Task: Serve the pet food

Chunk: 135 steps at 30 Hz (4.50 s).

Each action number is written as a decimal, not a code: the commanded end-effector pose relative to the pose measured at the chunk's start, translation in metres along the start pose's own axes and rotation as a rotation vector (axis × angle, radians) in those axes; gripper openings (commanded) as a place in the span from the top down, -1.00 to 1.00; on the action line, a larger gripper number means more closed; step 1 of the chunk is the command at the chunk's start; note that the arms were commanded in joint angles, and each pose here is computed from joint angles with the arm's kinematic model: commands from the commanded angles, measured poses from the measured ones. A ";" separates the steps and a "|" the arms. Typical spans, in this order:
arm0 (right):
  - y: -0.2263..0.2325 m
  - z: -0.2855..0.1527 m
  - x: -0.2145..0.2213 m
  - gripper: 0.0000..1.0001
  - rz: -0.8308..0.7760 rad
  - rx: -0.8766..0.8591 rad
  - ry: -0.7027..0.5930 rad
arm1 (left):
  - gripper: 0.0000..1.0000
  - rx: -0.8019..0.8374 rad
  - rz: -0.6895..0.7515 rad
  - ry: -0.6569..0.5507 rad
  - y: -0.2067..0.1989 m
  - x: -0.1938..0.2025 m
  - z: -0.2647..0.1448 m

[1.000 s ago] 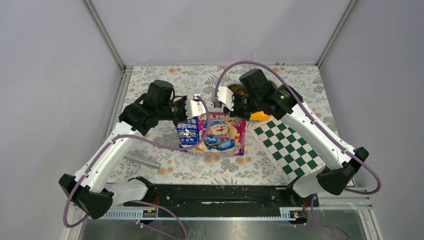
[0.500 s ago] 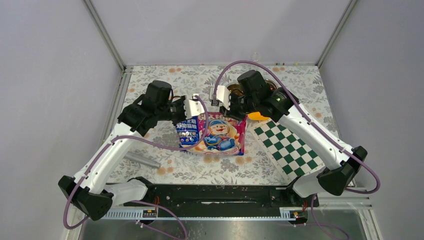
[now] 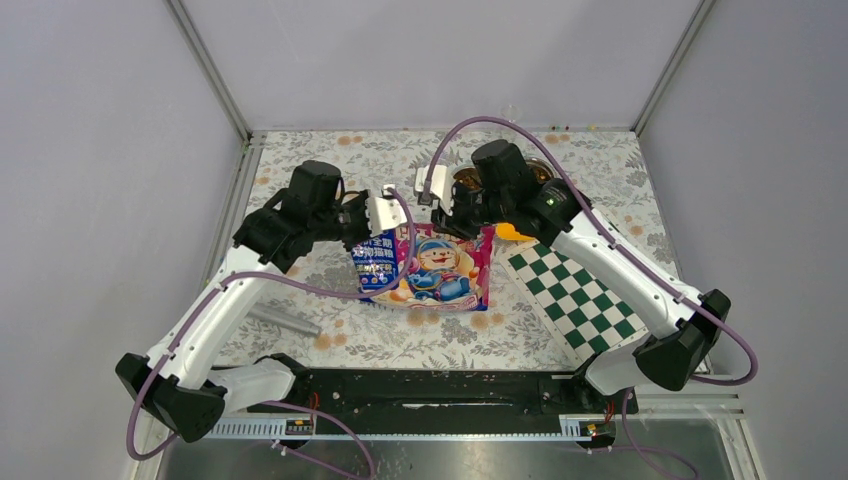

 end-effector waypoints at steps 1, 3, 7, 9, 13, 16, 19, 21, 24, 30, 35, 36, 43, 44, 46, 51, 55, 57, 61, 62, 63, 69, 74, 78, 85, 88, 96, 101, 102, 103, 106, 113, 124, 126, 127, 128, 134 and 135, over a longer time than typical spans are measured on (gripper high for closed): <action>-0.002 0.010 -0.018 0.55 -0.005 0.001 -0.095 | 0.77 -0.067 0.000 -0.026 0.008 -0.006 -0.012; -0.003 0.012 -0.019 1.00 -0.006 0.003 -0.092 | 0.77 -0.068 -0.005 -0.022 0.008 -0.005 -0.013; -0.001 0.013 -0.019 1.00 -0.018 0.001 -0.090 | 0.77 -0.076 -0.005 -0.022 0.007 -0.004 -0.016; -0.002 0.014 -0.020 0.79 -0.013 0.005 -0.090 | 0.76 -0.078 -0.007 -0.024 0.007 -0.004 -0.017; 0.000 0.018 -0.021 0.21 -0.013 -0.003 -0.104 | 0.74 -0.081 -0.011 -0.026 0.007 -0.003 -0.018; -0.001 0.022 -0.022 0.43 -0.005 -0.005 -0.109 | 0.74 -0.083 -0.014 -0.026 0.006 -0.002 -0.019; -0.001 0.027 -0.020 0.85 -0.001 -0.012 -0.103 | 0.74 -0.089 -0.019 -0.022 0.006 0.000 -0.021; 0.000 0.028 -0.020 1.00 -0.001 -0.018 -0.098 | 0.73 -0.094 -0.019 -0.017 0.005 0.002 -0.023; 0.001 0.029 -0.020 1.00 0.000 -0.024 -0.101 | 0.71 -0.099 -0.013 -0.003 0.004 0.005 -0.027; 0.003 0.037 -0.024 0.23 0.011 -0.052 -0.115 | 0.69 -0.119 -0.021 -0.005 0.004 0.009 -0.035; 0.003 0.046 -0.024 0.74 0.025 -0.074 -0.109 | 0.68 -0.131 -0.039 0.006 0.004 0.014 -0.038; 0.003 0.046 -0.025 0.99 0.024 -0.075 -0.107 | 0.68 -0.133 -0.043 0.009 0.004 0.016 -0.039; 0.004 0.046 -0.031 0.80 0.021 -0.086 -0.108 | 0.66 -0.156 -0.050 -0.001 0.003 0.017 -0.047; 0.004 0.047 -0.032 0.48 0.022 -0.084 -0.110 | 0.66 -0.158 -0.053 0.000 0.004 0.018 -0.048; 0.004 0.048 -0.034 0.24 0.017 -0.086 -0.111 | 0.65 -0.169 -0.056 0.002 0.005 0.019 -0.050; 0.005 0.052 -0.035 0.97 0.012 -0.094 -0.114 | 0.65 -0.183 -0.065 0.004 0.005 0.022 -0.054; 0.007 0.052 -0.034 1.00 0.015 -0.116 -0.085 | 0.65 -0.214 -0.064 0.025 0.007 0.029 -0.060; 0.007 0.052 -0.035 1.00 0.015 -0.111 -0.090 | 0.65 -0.225 -0.068 0.025 0.007 0.030 -0.063; 0.006 0.054 -0.039 0.31 0.018 -0.095 -0.115 | 0.64 -0.227 -0.088 0.017 0.007 0.031 -0.066; 0.006 0.055 -0.040 0.28 0.016 -0.095 -0.119 | 0.63 -0.227 -0.094 0.014 0.008 0.032 -0.066; 0.007 0.056 -0.041 0.33 0.012 -0.100 -0.122 | 0.62 -0.226 -0.102 0.012 0.008 0.032 -0.066; 0.008 0.059 -0.047 1.00 0.106 -0.152 -0.062 | 0.57 -0.163 -0.144 -0.059 0.009 0.025 -0.060; 0.007 0.066 -0.049 0.25 0.161 -0.154 -0.044 | 0.53 -0.090 -0.196 -0.121 0.010 0.020 -0.051; 0.009 0.069 -0.054 0.09 0.146 -0.161 -0.129 | 0.53 -0.066 -0.224 -0.171 0.015 0.020 -0.049; 0.011 0.085 -0.067 0.12 0.197 -0.190 -0.263 | 0.58 0.012 -0.223 -0.369 0.017 0.015 -0.044; 0.008 0.091 -0.069 0.15 0.200 -0.171 -0.295 | 0.58 0.038 -0.232 -0.437 0.013 0.014 -0.039; 0.008 0.089 -0.068 0.48 0.155 -0.142 -0.285 | 0.64 0.075 -0.272 -0.411 0.010 0.027 -0.027; 0.008 0.083 -0.066 0.80 0.104 -0.125 -0.247 | 1.00 0.062 -0.205 -0.361 0.011 0.034 -0.026; 0.009 0.080 -0.065 0.83 0.095 -0.126 -0.230 | 1.00 0.044 -0.184 -0.347 0.012 0.036 -0.027; 0.009 0.078 -0.065 0.86 0.087 -0.122 -0.216 | 1.00 0.022 -0.162 -0.332 0.013 0.037 -0.028; 0.008 0.065 -0.063 0.85 0.085 -0.108 -0.159 | 1.00 -0.109 -0.122 -0.261 0.022 0.044 -0.035; 0.004 0.037 -0.050 0.81 0.105 -0.041 0.056 | 1.00 -0.266 -0.100 -0.199 0.032 0.056 -0.052; 0.006 -0.005 -0.024 0.89 0.066 0.012 0.294 | 1.00 -0.257 -0.129 -0.193 0.036 0.061 -0.054; 0.005 -0.013 -0.018 0.92 0.046 0.038 0.316 | 1.00 -0.255 -0.130 -0.197 0.035 0.061 -0.054; 0.005 -0.017 -0.016 0.93 0.036 0.048 0.325 | 1.00 -0.256 -0.130 -0.198 0.035 0.061 -0.054; 0.004 -0.021 -0.012 0.93 0.028 0.059 0.337 | 1.00 -0.256 -0.130 -0.200 0.035 0.060 -0.055; 0.007 -0.032 0.007 0.82 -0.003 0.064 0.394 | 1.00 -0.262 -0.125 -0.210 0.034 0.058 -0.057; 0.008 -0.034 0.008 0.81 -0.005 0.065 0.400 | 1.00 -0.262 -0.126 -0.208 0.034 0.059 -0.057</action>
Point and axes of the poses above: each gripper's point midway between its finger pads, its own z axis out along the fingers, its own y axis along the line the jaws close on, x = y × z, the point moved 6 cm from there along -z, back along the fingers, and after that the axes turned 1 degree about z, right-handed, at the moved point
